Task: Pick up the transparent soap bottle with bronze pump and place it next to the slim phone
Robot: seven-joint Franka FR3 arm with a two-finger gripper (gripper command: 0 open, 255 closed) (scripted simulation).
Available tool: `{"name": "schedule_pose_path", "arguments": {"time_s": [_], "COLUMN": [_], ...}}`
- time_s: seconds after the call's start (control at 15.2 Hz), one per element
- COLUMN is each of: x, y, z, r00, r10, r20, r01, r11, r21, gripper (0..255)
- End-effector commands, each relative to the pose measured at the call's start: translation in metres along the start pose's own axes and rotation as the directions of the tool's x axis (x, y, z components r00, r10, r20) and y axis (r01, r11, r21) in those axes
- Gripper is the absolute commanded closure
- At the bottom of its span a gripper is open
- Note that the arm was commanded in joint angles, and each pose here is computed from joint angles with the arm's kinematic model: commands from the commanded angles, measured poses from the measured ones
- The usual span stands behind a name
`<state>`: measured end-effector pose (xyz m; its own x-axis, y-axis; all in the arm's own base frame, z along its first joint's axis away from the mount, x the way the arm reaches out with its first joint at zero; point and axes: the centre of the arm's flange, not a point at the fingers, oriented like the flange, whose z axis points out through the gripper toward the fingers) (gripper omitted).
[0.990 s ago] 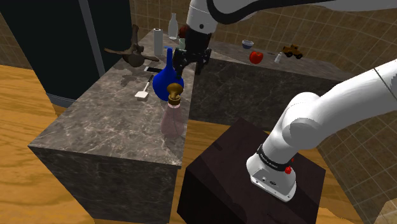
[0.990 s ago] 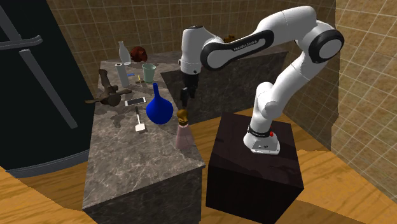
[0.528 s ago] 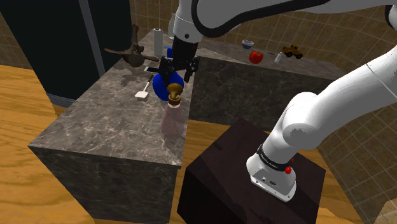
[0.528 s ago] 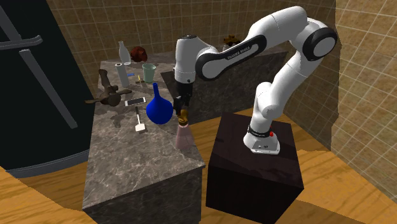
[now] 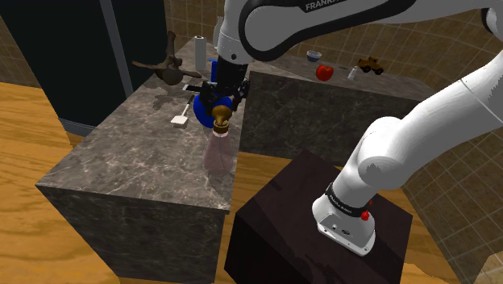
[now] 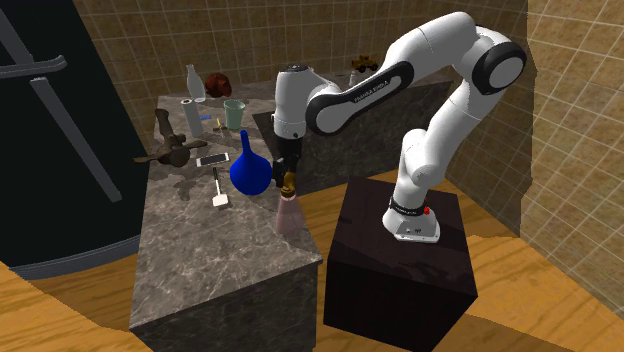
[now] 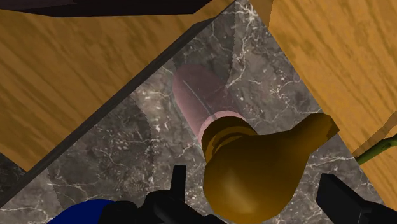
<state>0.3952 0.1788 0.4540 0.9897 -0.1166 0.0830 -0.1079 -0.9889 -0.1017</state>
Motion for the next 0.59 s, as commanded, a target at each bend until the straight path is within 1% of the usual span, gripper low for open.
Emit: {"name": "schedule_pose_path", "arguments": {"time_s": [0.0, 0.13, 0.2, 0.53], "x": [0.0, 0.0, 0.0, 0.0], "y": [0.0, 0.0, 0.0, 0.0], "z": [0.0001, 0.0001, 0.0001, 0.0001], "r00": [1.0, 1.0, 1.0, 1.0], "r10": [0.0, 0.0, 0.0, 0.0], "r20": [0.0, 0.0, 0.0, 0.0], "r01": [0.0, 0.0, 0.0, 0.0], "r11": [1.0, 1.0, 1.0, 1.0], "r21": [0.0, 0.0, 0.0, 0.0], "gripper": [0, 0, 255, 255]}}
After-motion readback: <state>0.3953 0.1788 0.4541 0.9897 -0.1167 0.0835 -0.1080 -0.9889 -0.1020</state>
